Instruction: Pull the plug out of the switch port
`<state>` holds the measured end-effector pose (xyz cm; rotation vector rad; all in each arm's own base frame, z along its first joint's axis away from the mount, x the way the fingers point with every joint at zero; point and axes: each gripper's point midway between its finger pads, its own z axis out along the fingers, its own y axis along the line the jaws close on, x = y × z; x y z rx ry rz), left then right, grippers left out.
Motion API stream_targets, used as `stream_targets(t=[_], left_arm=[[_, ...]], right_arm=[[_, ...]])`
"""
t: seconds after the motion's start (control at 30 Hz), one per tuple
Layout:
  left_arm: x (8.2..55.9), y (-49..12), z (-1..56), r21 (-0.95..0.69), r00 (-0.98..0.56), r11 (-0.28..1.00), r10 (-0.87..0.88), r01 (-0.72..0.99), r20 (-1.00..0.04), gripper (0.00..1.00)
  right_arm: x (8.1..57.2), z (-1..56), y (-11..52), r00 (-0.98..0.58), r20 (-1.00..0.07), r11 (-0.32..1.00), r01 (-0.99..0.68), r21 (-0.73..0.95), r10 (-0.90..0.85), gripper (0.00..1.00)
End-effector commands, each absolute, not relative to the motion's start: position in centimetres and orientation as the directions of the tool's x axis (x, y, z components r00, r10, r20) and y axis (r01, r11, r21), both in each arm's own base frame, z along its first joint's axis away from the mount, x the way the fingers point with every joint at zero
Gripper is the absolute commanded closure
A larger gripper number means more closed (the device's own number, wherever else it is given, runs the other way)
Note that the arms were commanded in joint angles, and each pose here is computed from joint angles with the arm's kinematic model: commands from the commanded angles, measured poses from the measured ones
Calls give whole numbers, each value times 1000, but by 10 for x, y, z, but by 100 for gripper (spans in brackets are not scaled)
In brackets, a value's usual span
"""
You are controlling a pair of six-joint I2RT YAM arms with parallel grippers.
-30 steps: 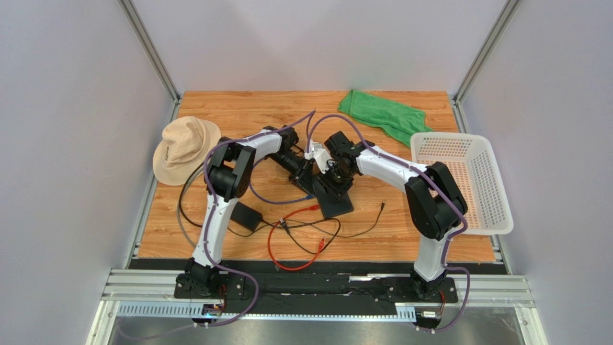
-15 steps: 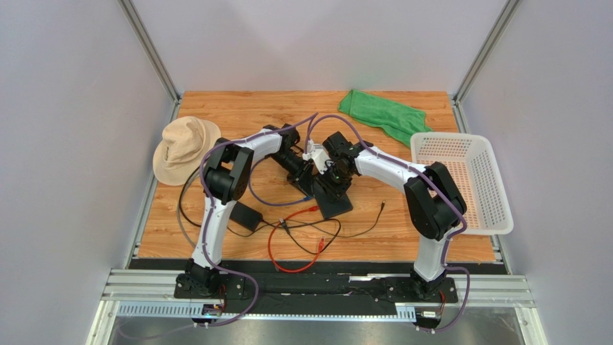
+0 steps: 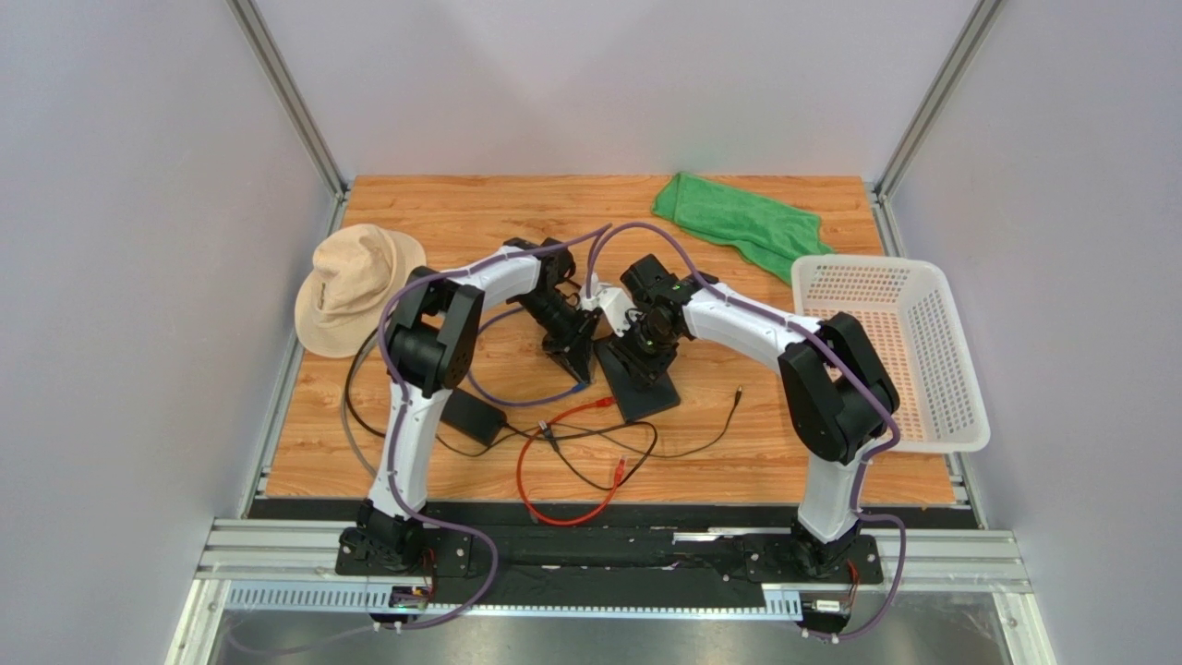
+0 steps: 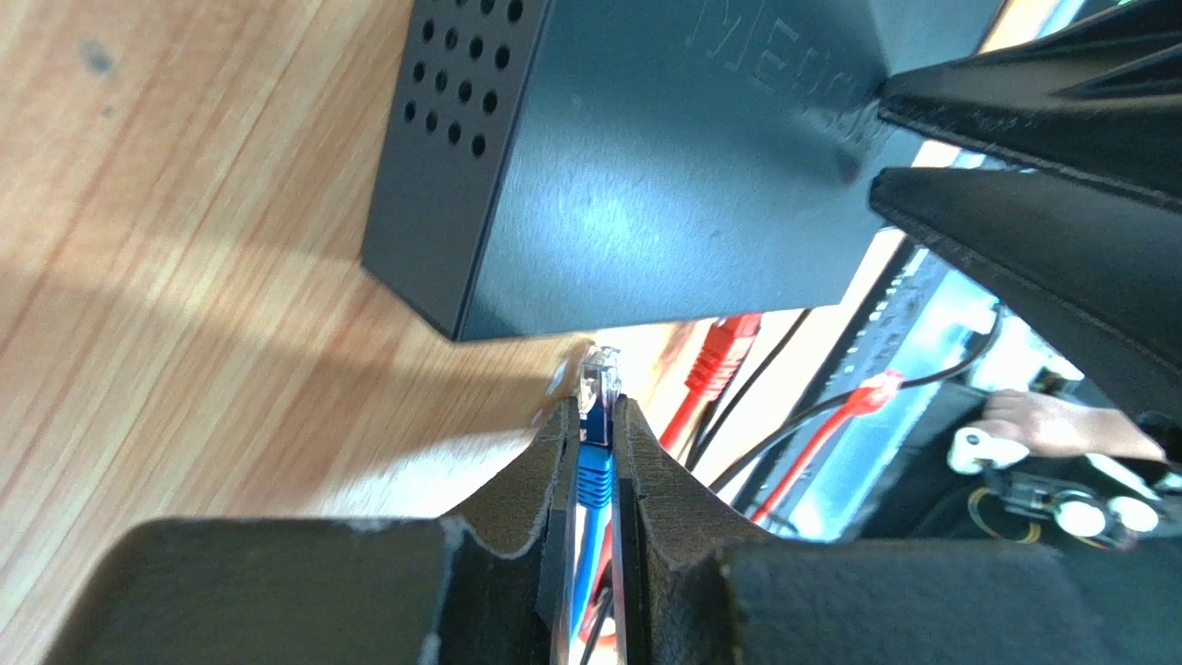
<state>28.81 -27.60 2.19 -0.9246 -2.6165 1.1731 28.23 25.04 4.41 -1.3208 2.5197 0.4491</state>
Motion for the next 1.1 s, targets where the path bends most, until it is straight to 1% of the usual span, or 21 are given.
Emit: stream_targets(t=[0.0, 0.03, 0.07, 0.13, 0.23, 0.27, 0.33, 0.37, 0.43, 0.47, 0.57, 0.63, 0.7, 0.73, 0.77, 0.8, 0.83, 0.9, 0.97, 1.03, 1.07], left_arm=[[309, -267, 57, -630, -758, 486, 594, 605, -270, 100], [314, -266, 74, -627, -755, 474, 579, 619, -308, 100], [315, -263, 83, -637, -760, 468, 569, 613, -314, 100], [334, -250, 106, -614, -763, 479, 534, 627, -363, 100], [356, -215, 125, -538, -755, 534, 525, 652, -393, 100], [373, -194, 132, -488, -754, 575, 508, 656, -416, 100], [386, -171, 139, -433, -742, 603, 510, 669, -436, 100], [401, -148, 146, -374, -740, 647, 499, 665, -452, 100], [413, -124, 145, -311, -725, 670, 521, 674, -451, 100], [424, -103, 149, -246, -722, 704, 527, 667, -448, 100], [432, -71, 140, -146, -704, 717, 588, 682, -398, 100], [432, -63, 132, -127, -696, 710, 612, 692, -375, 100], [425, -60, 118, -154, -712, 710, 616, 687, -338, 100], [420, -61, 112, -174, -720, 709, 614, 683, -323, 96], [414, -64, 106, -210, -731, 706, 608, 676, -310, 90], [410, -66, 99, -241, -739, 701, 606, 671, -294, 79], [401, -69, 96, -279, -749, 695, 604, 663, -274, 76], [390, -81, 95, -360, -754, 663, 595, 656, -280, 67], [381, -95, 103, -434, -756, 621, 577, 652, -309, 62], [381, -109, 118, -468, -755, 594, 540, 655, -372, 59], [382, -114, 125, -480, -758, 587, 518, 652, -397, 39]], right_arm=[[282, 29, 245, -534, -328, 527, -841, 120, -779, 67], [282, 29, 245, -532, -328, 524, -843, 120, -780, 67], [282, 29, 245, -535, -327, 528, -841, 118, -779, 68], [282, 28, 246, -533, -325, 525, -843, 120, -781, 67], [283, 27, 248, -529, -327, 521, -845, 119, -783, 67], [283, 27, 249, -526, -330, 518, -847, 119, -784, 67], [284, 26, 251, -524, -328, 516, -849, 118, -786, 67], [284, 26, 251, -523, -326, 515, -849, 117, -788, 68], [285, 25, 253, -517, -329, 510, -852, 114, -790, 68], [286, 25, 253, -516, -329, 509, -853, 113, -791, 68], [286, 25, 255, -510, -329, 505, -856, 108, -794, 68], [287, 25, 256, -505, -331, 502, -859, 100, -797, 68], [287, 25, 255, -500, -329, 499, -862, 94, -801, 68], [287, 26, 255, -496, -332, 497, -863, 90, -802, 68], [288, 26, 255, -494, -331, 496, -864, 84, -804, 68], [288, 26, 256, -488, -332, 491, -867, 81, -807, 68], [288, 27, 257, -484, -334, 488, -869, 77, -809, 68], [288, 26, 255, -480, -330, 488, -870, 65, -813, 68], [288, 25, 256, -479, -331, 488, -871, 59, -813, 67], [288, 25, 257, -476, -331, 486, -872, 58, -815, 67], [288, 25, 258, -475, -331, 485, -873, 58, -816, 67]])
